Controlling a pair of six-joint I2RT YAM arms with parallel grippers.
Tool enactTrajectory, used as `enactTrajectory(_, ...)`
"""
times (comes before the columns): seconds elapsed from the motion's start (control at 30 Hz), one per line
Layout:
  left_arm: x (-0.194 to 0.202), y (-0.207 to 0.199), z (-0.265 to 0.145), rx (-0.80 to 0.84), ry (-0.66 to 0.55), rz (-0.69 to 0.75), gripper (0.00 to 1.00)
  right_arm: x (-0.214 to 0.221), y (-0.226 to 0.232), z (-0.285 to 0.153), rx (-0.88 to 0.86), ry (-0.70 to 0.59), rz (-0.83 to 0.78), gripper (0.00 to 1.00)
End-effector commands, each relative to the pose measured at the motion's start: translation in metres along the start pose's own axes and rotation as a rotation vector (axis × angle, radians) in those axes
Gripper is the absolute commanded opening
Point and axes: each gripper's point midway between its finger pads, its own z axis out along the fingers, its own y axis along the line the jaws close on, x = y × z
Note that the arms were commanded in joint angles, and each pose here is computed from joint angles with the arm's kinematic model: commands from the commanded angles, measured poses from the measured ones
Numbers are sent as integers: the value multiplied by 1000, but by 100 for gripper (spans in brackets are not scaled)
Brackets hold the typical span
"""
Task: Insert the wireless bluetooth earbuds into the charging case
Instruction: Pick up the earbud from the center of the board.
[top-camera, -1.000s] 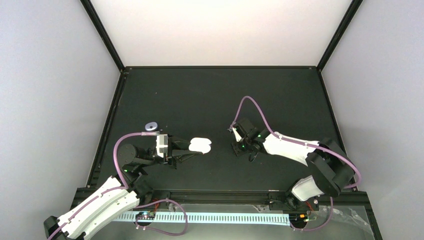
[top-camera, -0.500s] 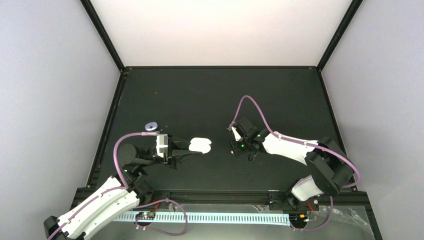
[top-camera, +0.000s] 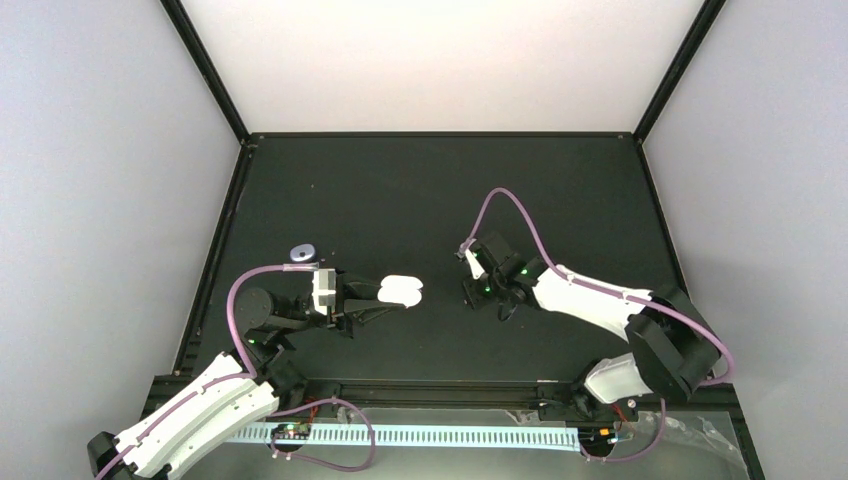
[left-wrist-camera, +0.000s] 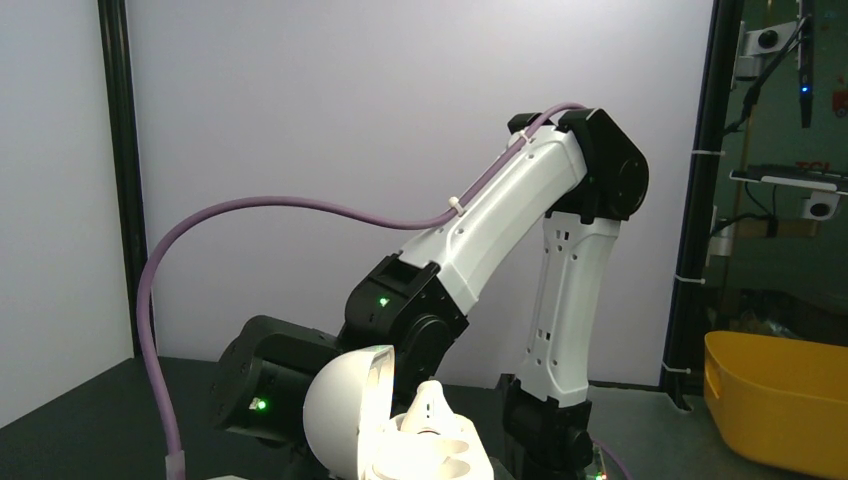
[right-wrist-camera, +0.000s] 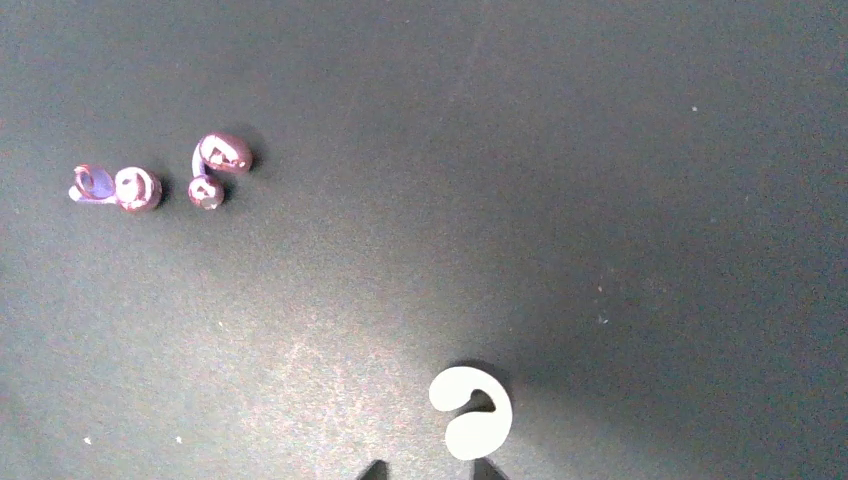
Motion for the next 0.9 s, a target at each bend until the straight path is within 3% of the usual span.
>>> enactTrajectory(0.0, -5, -6, 1, 28, -12, 16, 2, -4, -2, 4, 18, -5, 5, 28)
enactTrajectory(0.17, -5, -6, 1, 29, -9, 19, 2, -9, -14, 10, 73, -27, 53, 35)
enactTrajectory(0.87, -4, -5, 1, 25, -8, 21, 1, 0, -36, 22, 109, -8, 122, 38)
